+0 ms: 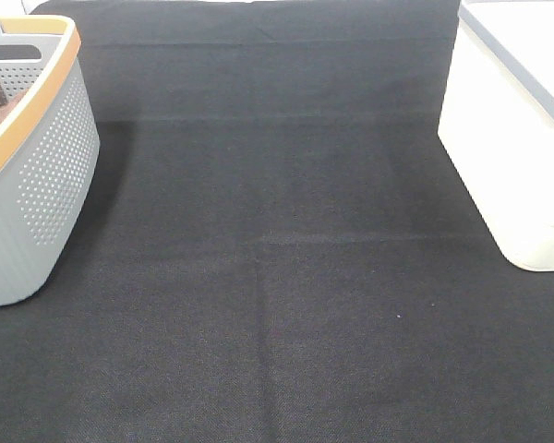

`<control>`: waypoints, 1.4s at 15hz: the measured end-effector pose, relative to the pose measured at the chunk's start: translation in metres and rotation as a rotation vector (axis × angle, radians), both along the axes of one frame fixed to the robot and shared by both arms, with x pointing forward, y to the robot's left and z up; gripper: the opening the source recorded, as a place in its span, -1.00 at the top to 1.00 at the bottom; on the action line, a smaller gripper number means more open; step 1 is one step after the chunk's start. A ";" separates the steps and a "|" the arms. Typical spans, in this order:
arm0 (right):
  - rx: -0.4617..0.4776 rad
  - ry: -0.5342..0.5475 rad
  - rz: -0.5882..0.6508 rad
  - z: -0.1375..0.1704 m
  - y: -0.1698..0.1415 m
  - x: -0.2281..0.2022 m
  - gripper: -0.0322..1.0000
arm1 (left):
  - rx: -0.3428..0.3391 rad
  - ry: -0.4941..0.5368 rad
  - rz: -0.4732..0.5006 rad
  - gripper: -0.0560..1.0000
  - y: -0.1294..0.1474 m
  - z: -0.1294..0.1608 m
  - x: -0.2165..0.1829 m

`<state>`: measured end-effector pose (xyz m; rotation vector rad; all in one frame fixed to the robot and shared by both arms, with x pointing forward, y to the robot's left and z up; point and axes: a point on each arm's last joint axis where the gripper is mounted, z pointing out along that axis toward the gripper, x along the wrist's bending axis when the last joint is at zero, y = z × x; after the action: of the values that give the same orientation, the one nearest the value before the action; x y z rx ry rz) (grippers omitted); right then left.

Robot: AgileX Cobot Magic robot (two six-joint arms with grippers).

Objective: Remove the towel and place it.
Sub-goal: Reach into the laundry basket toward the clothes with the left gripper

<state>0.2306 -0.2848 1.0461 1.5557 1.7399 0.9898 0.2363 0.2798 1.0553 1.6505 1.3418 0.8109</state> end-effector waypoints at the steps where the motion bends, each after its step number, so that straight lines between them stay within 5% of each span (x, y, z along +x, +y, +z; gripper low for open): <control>1: 0.000 0.000 0.000 0.000 0.000 0.000 -0.55 | -0.032 -0.010 -0.018 -0.67 -0.003 0.001 0.000; 7: 0.002 0.000 0.001 0.000 0.000 0.000 -0.55 | -0.174 -0.208 -0.028 -0.67 -0.008 0.022 0.005; 10: 0.002 0.000 0.001 0.000 0.000 0.000 -0.55 | -0.167 -0.465 0.051 -0.67 0.001 0.046 0.014; 12: 0.002 0.000 0.001 0.000 0.000 0.000 -0.55 | -0.164 -0.493 0.075 -0.67 0.004 0.052 0.022; 14: 0.003 0.000 0.002 0.000 0.000 0.000 -0.55 | -0.124 -0.404 0.105 -0.67 0.008 0.052 0.058; 18: 0.003 0.000 0.002 0.000 0.000 0.000 -0.55 | -0.126 -0.035 0.140 -0.67 0.012 0.042 0.169; 21: 0.003 0.000 0.002 0.000 0.000 0.000 -0.55 | -0.111 0.056 0.141 -0.67 0.015 0.051 0.241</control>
<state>0.2305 -0.2845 1.0462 1.5560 1.7408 0.9931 0.4777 0.2948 1.1065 1.5150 1.5293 0.7615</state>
